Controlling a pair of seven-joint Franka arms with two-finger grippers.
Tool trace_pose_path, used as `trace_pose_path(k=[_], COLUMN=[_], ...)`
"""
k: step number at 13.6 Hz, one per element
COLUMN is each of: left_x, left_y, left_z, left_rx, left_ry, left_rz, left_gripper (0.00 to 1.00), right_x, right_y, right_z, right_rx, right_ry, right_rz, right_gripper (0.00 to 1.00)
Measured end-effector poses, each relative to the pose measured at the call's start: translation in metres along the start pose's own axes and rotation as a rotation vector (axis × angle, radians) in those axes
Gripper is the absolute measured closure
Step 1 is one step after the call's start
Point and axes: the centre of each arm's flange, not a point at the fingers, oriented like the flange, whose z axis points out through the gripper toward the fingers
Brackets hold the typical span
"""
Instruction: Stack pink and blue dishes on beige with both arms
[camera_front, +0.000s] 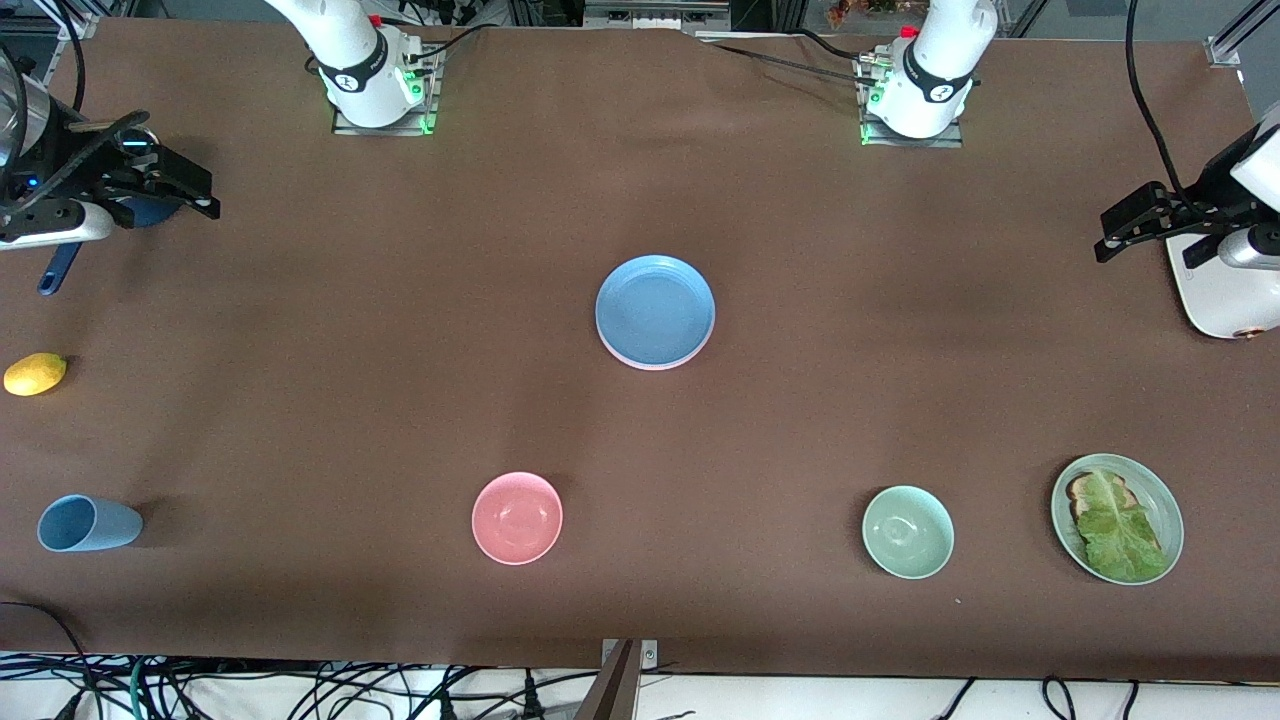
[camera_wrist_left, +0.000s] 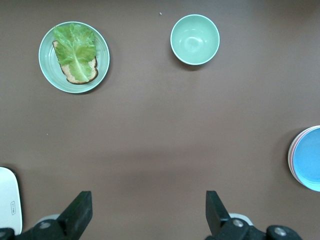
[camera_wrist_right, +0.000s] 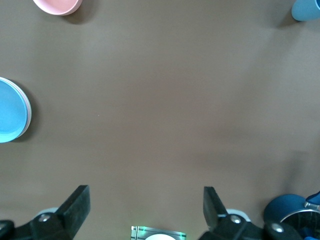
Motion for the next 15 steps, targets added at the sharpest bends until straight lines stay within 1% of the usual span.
trace_pose_path(k=[2,4,6,15], left_x=[0.0,0.0,0.0,0.0], left_y=[0.0,0.0,0.0,0.0], left_z=[0.0,0.0,0.0,0.0], left_rx=[0.0,0.0,0.0,0.0], left_ry=[0.0,0.0,0.0,0.0], left_rz=[0.0,0.0,0.0,0.0], left_gripper=[0.0,0.0,0.0,0.0], right_x=[0.0,0.0002,0.0002,0.0025], right_y=[0.0018,0.006,0.0084,0.0011], right_z=[0.0002,0.0009,0.0011,0.0045], right_rx=[-0.011,-0.046,-0.067,-0.073], right_ry=[-0.001,-0.005,-0.007,-0.014], right_rz=[0.005,0.008,0.01,-0.001], right_gripper=[0.0,0.0,0.0,0.0])
